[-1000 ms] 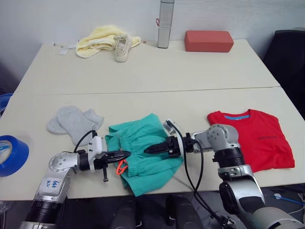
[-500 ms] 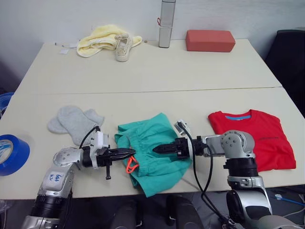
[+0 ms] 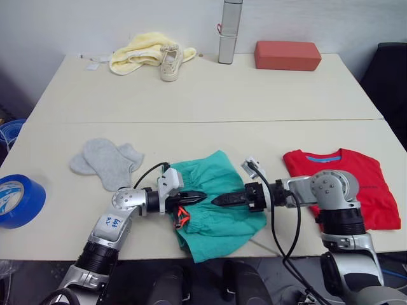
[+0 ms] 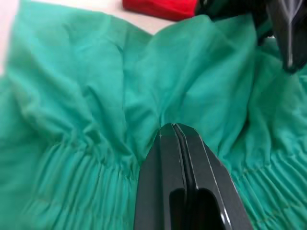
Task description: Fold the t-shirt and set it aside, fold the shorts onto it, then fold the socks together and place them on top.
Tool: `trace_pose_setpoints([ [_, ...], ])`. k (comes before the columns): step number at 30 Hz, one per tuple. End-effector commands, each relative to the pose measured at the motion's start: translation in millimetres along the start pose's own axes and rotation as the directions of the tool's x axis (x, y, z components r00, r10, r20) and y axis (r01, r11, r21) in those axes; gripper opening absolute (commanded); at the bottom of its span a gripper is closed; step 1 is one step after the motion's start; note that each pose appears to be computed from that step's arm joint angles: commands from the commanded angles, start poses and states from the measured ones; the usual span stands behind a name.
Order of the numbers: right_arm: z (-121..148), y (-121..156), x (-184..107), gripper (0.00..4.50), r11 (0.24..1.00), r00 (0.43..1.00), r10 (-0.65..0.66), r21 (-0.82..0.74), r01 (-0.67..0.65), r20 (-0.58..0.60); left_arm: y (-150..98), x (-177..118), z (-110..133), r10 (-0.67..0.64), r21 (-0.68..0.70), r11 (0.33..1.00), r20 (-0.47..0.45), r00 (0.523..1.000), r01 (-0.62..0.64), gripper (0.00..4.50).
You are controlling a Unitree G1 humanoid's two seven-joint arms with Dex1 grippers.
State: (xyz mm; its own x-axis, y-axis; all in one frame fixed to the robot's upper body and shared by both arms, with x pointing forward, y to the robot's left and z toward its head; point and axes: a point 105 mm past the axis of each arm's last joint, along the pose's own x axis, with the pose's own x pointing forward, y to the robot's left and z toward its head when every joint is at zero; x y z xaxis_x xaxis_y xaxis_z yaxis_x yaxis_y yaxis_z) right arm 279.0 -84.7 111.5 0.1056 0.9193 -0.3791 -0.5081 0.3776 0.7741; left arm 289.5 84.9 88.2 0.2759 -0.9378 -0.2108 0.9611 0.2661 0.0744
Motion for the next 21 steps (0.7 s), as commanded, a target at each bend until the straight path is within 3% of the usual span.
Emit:
trace_pose_setpoints([
  [1, 6.1, -8.5, -20.5, 4.47, 0.997, 0.997, -0.073, -0.011, 0.073, 0.022, -6.1, -9.8, -14.0, -0.019, -0.007, 1.0, -0.045, 0.999, 0.018, 0.0],
  [10, 7.9, -44.5, -47.0, 4.47, 0.989, 0.989, -0.145, 0.027, 0.144, 0.033, -8.7, -15.0, -16.6, -0.029, 0.008, 1.0, -0.047, 0.998, 0.03, 0.0],
  [15, 10.5, -40.2, -48.6, 4.47, 0.994, 0.994, -0.107, -0.004, 0.107, 0.035, -9.2, -16.8, -18.8, -0.016, 0.011, 1.0, -0.053, 0.998, 0.016, 0.0],
  [21, 7.7, -28.4, -29.8, 4.47, 0.997, 0.998, -0.055, -0.05, 0.057, 0.025, -10.2, -12.9, -15.8, -0.01, 0.017, 1.0, -0.034, 0.999, 0.011, 0.0],
])
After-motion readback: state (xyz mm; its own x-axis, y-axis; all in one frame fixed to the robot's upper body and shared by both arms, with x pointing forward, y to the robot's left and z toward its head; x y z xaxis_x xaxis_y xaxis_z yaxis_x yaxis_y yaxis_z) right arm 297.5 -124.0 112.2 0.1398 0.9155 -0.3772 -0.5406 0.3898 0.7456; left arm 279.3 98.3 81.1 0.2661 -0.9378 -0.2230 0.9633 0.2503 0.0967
